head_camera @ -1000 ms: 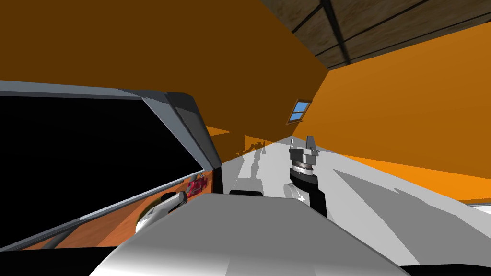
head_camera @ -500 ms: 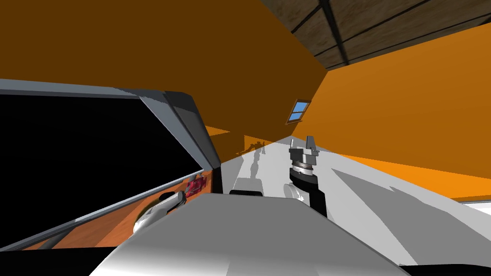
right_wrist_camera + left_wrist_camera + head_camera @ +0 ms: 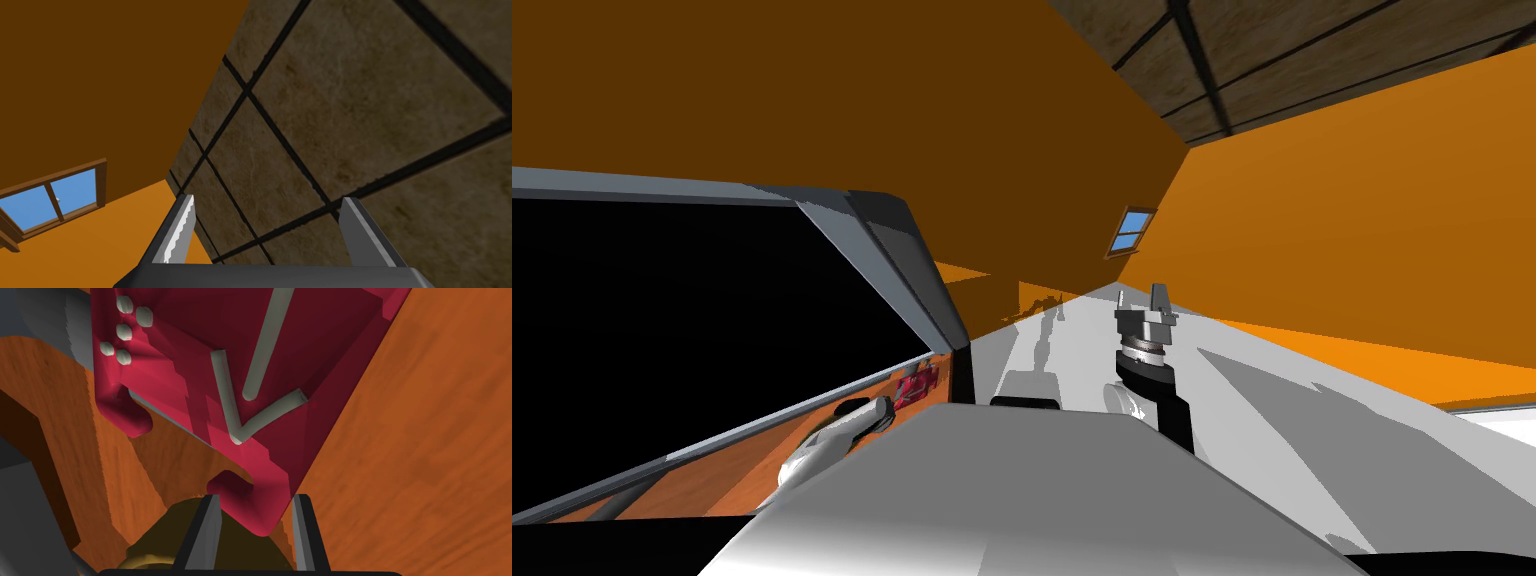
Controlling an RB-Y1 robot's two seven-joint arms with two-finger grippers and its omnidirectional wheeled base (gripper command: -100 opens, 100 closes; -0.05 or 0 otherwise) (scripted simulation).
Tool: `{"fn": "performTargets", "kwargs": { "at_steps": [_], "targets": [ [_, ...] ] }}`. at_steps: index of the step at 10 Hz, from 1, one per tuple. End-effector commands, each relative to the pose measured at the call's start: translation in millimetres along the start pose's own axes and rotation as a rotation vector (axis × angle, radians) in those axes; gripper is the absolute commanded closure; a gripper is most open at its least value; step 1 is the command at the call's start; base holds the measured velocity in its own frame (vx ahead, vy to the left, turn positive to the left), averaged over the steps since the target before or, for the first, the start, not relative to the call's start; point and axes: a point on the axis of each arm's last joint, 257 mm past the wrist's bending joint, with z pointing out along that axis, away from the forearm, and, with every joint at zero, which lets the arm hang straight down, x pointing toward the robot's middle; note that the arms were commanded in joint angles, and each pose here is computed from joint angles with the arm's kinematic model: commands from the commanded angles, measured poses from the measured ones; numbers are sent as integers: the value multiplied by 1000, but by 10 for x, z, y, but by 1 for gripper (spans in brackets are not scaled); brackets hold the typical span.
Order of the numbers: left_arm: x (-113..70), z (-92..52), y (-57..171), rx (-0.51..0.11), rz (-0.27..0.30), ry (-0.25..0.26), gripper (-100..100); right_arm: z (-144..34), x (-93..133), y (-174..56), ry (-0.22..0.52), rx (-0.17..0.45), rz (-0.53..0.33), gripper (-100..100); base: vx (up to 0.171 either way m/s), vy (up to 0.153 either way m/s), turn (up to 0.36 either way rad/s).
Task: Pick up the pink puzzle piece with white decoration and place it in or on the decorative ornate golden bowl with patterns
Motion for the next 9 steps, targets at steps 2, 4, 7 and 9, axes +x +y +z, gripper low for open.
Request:
{"fn": "performTargets", "kwargs": {
  "at_steps": [2, 4, 7, 9],
  "targets": [
    [-64, -42, -247, 30, -11, -7, 100, 0, 0, 0, 0, 0, 0, 0, -123, 24, -57],
    [-130, -89, -442, 44, -26, -14, 100, 0, 0, 0, 0, 0, 0, 0, -132, -21, -92],
    [-183, -148, -651, 56, -44, -18, 100, 0, 0, 0, 0, 0, 0, 0, -106, -23, -72],
    [-250, -245, -947, 70, -74, -22, 100, 0, 0, 0, 0, 0, 0, 0, -140, -35, -141]
  ]
}}
